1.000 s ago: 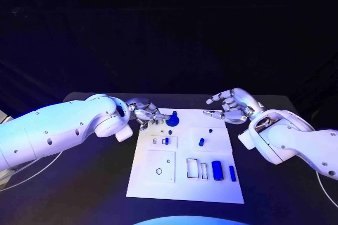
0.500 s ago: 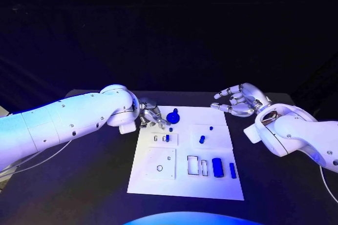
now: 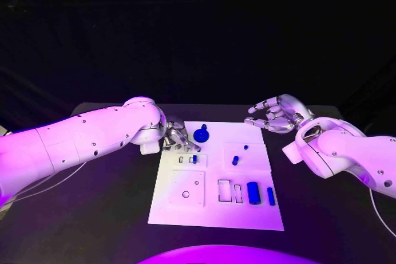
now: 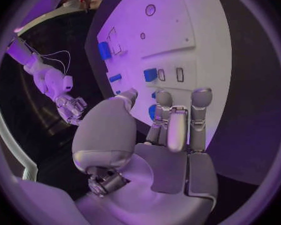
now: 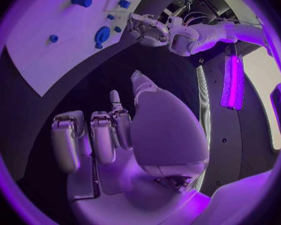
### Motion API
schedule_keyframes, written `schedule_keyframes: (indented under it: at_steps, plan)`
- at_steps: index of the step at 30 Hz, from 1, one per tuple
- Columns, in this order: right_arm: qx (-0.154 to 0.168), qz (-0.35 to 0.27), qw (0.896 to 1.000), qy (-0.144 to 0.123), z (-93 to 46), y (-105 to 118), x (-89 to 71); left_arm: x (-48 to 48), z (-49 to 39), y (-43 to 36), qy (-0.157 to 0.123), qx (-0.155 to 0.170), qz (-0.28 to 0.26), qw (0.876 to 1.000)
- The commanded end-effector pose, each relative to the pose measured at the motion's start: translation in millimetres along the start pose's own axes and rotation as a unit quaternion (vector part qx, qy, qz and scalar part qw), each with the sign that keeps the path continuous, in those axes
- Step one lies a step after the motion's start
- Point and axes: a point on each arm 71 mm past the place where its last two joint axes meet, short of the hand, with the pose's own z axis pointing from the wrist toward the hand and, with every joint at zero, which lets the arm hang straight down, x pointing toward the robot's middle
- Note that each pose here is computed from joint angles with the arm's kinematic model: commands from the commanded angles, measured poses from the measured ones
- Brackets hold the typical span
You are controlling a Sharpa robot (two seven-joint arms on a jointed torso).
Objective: Assemble the parts on the task board
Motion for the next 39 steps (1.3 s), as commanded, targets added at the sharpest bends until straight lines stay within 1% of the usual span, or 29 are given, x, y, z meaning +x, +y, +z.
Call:
schedule_keyframes:
  at_steps: [1,6,15,30,39]
  plan:
    - [0.000,-0.001,1.000,0.011,0.6,0.6,2.1,4.0,1.3,-2.1,0.036,-0.004,0.014,0.999]
    - [-0.001,-0.002,1.000,0.014,1.1,0.8,2.9,8.3,4.7,-3.5,0.054,-0.004,0.016,0.998]
    - [-0.001,-0.002,1.000,0.017,2.3,1.6,4.6,10.9,9.2,-8.3,0.064,-0.003,0.016,0.998]
    - [-0.002,-0.002,1.000,0.017,3.0,2.0,5.4,12.5,16.8,-11.0,0.069,-0.007,0.016,0.997]
    - [-0.001,-0.002,1.000,0.018,3.9,2.0,6.5,11.9,20.3,-12.1,0.065,-0.009,0.009,0.998]
